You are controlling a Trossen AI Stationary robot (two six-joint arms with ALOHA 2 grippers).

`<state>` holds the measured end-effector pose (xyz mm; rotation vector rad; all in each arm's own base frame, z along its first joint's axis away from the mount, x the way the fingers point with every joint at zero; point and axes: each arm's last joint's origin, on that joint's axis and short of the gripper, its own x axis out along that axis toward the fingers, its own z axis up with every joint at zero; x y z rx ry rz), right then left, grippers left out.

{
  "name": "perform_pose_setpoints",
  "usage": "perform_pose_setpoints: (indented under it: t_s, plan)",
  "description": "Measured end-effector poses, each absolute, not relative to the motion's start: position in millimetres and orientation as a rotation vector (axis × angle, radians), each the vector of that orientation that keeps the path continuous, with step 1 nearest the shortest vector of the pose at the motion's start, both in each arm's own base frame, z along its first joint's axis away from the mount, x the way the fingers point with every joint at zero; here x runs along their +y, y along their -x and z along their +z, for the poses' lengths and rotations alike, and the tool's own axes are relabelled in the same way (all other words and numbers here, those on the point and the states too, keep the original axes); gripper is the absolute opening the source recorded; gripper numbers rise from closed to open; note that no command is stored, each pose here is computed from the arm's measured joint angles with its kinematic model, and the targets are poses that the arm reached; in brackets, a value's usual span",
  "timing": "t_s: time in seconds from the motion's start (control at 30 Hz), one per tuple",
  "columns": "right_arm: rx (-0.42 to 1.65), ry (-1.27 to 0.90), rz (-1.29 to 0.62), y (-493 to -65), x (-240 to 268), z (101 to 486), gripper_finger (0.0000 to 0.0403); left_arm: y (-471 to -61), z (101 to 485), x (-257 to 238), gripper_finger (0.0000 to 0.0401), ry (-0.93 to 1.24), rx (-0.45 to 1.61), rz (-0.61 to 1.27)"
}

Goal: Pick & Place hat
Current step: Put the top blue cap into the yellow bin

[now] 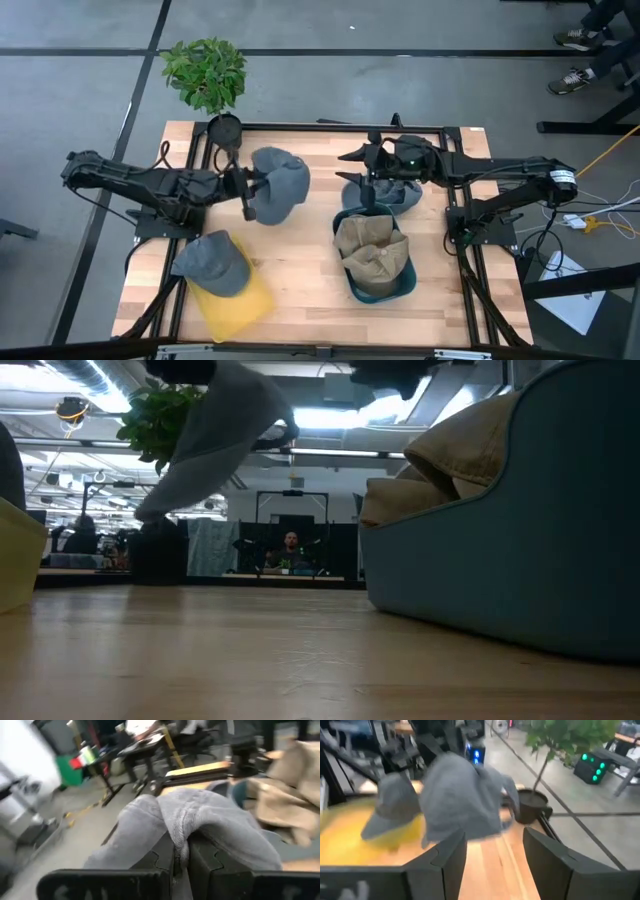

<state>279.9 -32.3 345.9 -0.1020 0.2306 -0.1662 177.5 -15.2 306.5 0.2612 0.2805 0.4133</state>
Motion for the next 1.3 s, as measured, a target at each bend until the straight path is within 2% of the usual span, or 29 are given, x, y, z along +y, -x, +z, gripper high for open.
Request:
perform_pose_setpoints:
  t_s: [0.3, 0.53, 0.63, 0.73, 0.97, 1.1, 1.2, 1.3]
  plan:
    - [0.113, 0.086, -0.076, -322.6, -16.6, 326.8, 0.0186, -187.5, 319.5, 10.4, 0.0024, -0.191, 0.346, 0.572]
    - [0.020, 0.103, 0.100, -355.2, -1.4, 302.4, 0.0166, -209.2, 335.5, 19.8, 0.0024, -0.176, 0.360, 0.538]
    - [0.022, 0.110, 0.107, -364.1, -2.0, 291.0, 0.0155, -219.8, 338.2, 19.7, 0.0024, -0.184, 0.374, 0.488]
    - [0.046, 0.107, 0.008, -369.2, -11.2, 286.6, 0.0145, -227.5, 339.3, 18.2, 0.0024, -0.170, 0.389, 0.423]
    - [0.041, 0.180, -0.383, -364.5, -29.3, 298.3, 0.0126, -228.9, 338.3, 13.2, 0.0024, -0.095, 0.448, 0.303]
    - [0.069, 0.218, -0.586, -360.2, -44.5, 299.9, 0.0118, -226.9, 344.3, 4.3, 0.0025, -0.015, 0.396, 0.051]
    - [0.084, 0.210, -0.618, -358.7, -53.2, 298.7, 0.0116, -223.1, 349.8, 0.1, 0.0025, 0.026, 0.359, -0.080]
    - [0.097, 0.193, -0.559, -358.4, -51.8, 297.7, 0.0116, -213.7, 356.2, 1.1, 0.0025, 0.037, 0.333, -0.058]
